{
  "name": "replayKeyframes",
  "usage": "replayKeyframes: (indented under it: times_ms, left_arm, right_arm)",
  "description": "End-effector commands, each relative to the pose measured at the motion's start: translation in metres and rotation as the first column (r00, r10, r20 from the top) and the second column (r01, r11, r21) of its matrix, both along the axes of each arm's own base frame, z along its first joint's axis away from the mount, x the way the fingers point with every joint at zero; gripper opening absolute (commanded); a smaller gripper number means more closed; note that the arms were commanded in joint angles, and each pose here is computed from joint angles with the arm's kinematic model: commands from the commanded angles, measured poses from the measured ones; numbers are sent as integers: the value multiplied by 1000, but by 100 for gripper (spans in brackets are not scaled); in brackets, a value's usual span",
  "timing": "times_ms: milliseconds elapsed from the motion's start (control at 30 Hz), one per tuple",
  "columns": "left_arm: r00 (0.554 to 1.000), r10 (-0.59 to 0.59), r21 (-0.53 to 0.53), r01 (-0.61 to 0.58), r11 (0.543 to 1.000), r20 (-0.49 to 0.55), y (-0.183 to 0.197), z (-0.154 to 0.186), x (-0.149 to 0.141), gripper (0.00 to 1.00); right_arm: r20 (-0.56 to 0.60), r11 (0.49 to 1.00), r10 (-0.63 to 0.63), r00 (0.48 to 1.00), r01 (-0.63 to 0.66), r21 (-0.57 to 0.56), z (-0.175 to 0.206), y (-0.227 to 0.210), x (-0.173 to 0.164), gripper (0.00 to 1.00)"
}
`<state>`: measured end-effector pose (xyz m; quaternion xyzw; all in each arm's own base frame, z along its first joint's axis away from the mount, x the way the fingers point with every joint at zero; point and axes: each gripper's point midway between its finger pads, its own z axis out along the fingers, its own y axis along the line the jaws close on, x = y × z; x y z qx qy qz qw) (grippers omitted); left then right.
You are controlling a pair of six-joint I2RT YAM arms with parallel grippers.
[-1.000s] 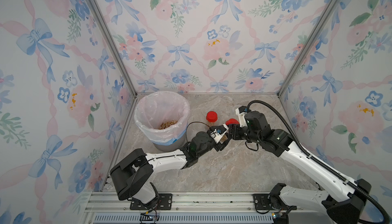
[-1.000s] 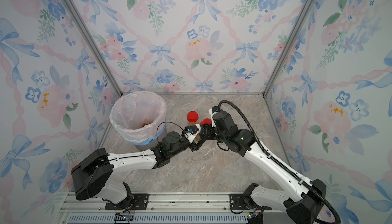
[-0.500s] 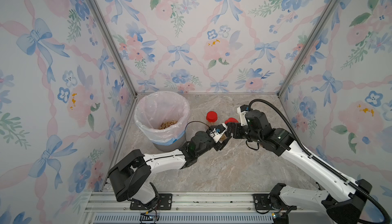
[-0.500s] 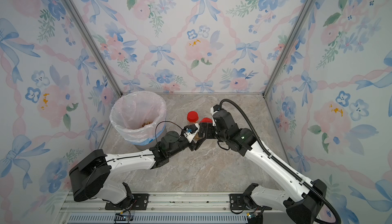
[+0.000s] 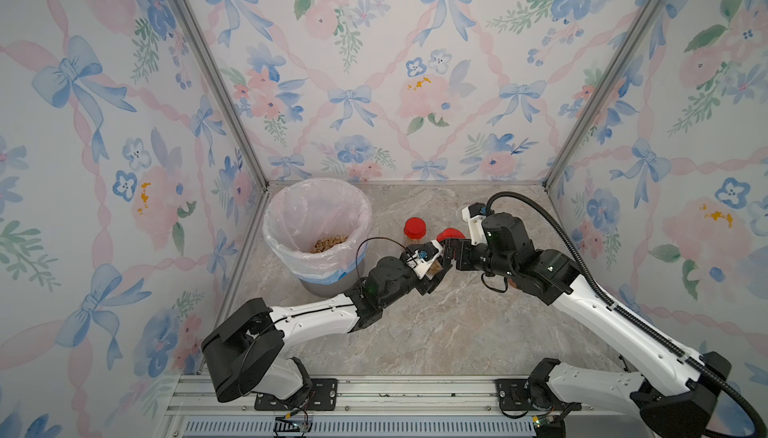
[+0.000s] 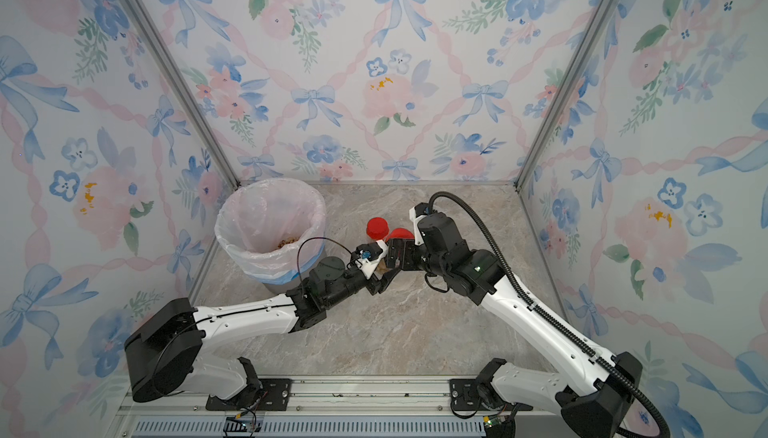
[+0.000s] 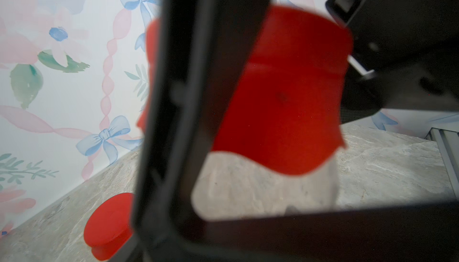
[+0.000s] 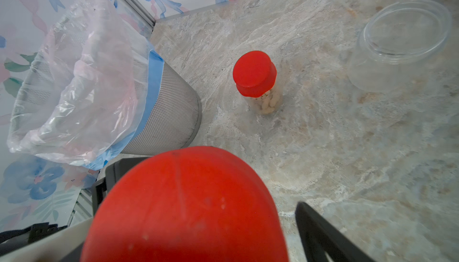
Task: Empty moldy peanuts from jars
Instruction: Pick up the jar from the center of the board.
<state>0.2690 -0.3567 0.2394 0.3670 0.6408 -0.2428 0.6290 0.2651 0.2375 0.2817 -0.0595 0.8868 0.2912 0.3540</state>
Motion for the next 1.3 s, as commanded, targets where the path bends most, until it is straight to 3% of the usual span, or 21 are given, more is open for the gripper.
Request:
replayKeyframes:
  times_ms: [0,333,700,833,1033,1267]
  left_arm:
    - [1000,-2,61,2,998,-14,10,-20,-4,37]
    - [1000,18,55,-18,998,-10,13,-16,0,37]
    - [998,62,74,-62,995,11,20,-16,5,36]
    - [991,129,83,-132,988,41,30,-9,13,37]
    - [974,205,116,-215,970,93,39,-5,20,37]
    - [965,226,151,-246,957,134,38,-6,20,36]
  right_arm:
    - [56,994,84,995,-87,69,38,6,-13,100]
    - [20,986,157,987,-158,54,28,0,-32,98]
    - [26,986,63,998,-66,150,57,-27,-28,98]
    - [-94,981,7,996,11,191,58,-45,-31,100]
    - [-283,971,-2,959,69,227,48,-51,-37,91]
    - [-335,961,10,942,84,263,58,-43,-33,86]
